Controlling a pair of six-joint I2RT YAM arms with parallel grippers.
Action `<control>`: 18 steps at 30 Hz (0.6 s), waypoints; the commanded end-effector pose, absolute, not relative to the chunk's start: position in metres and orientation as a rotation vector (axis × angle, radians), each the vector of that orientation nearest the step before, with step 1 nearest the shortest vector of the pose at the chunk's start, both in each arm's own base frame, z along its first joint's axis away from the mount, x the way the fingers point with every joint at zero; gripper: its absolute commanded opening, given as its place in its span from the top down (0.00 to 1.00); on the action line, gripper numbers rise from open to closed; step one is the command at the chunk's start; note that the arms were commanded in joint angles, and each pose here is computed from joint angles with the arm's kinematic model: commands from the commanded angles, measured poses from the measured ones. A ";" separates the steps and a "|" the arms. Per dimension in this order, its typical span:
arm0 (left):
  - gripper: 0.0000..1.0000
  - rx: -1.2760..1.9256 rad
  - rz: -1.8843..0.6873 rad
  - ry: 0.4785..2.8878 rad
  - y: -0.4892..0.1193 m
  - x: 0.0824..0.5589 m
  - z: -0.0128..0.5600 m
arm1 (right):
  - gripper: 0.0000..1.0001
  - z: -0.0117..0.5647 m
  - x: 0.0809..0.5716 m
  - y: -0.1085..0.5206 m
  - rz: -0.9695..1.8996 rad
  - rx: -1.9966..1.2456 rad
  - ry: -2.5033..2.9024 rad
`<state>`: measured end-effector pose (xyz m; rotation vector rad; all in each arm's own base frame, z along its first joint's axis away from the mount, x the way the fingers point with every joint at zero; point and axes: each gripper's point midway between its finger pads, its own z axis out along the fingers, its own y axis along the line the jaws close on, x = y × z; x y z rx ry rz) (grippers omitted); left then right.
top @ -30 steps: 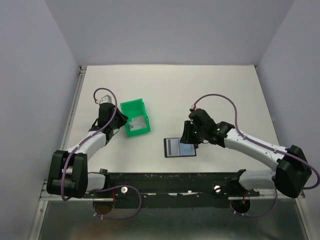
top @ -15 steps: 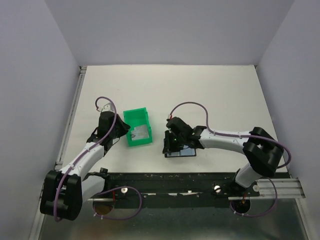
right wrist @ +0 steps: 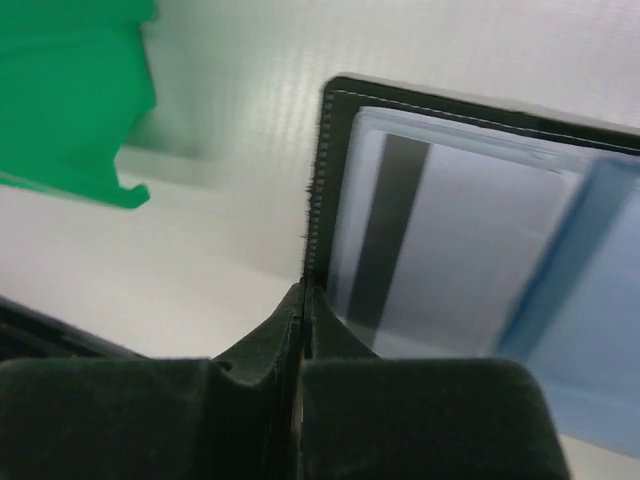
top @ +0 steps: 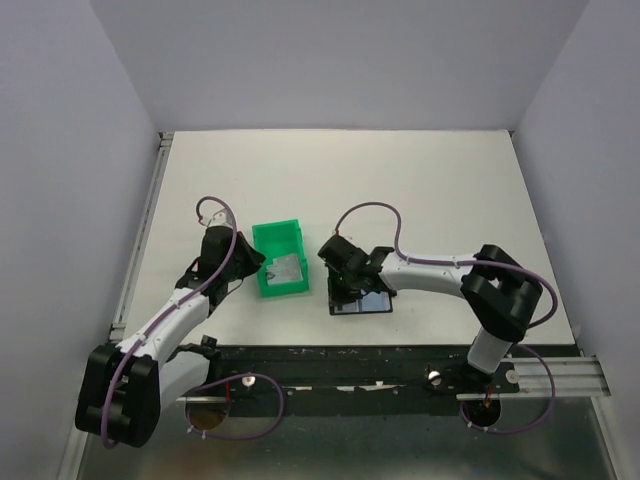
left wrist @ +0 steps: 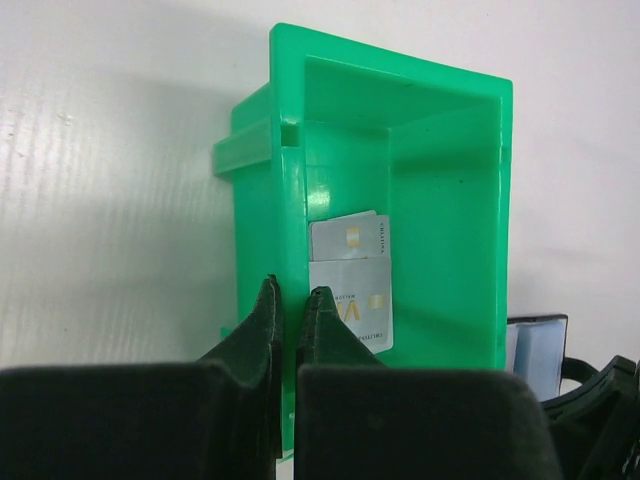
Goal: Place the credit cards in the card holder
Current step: Move the storage box to the center of the board.
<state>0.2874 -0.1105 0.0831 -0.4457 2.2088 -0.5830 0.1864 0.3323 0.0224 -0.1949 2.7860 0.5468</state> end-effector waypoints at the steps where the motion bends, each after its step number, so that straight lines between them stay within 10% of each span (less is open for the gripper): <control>1: 1.00 -0.404 -0.630 2.243 -0.128 0.270 0.078 | 0.92 0.025 0.188 0.284 0.219 -0.144 2.787; 18: 1.00 -0.393 -0.677 2.306 -0.151 0.228 0.064 | 0.92 0.071 0.191 0.252 0.192 -0.229 2.663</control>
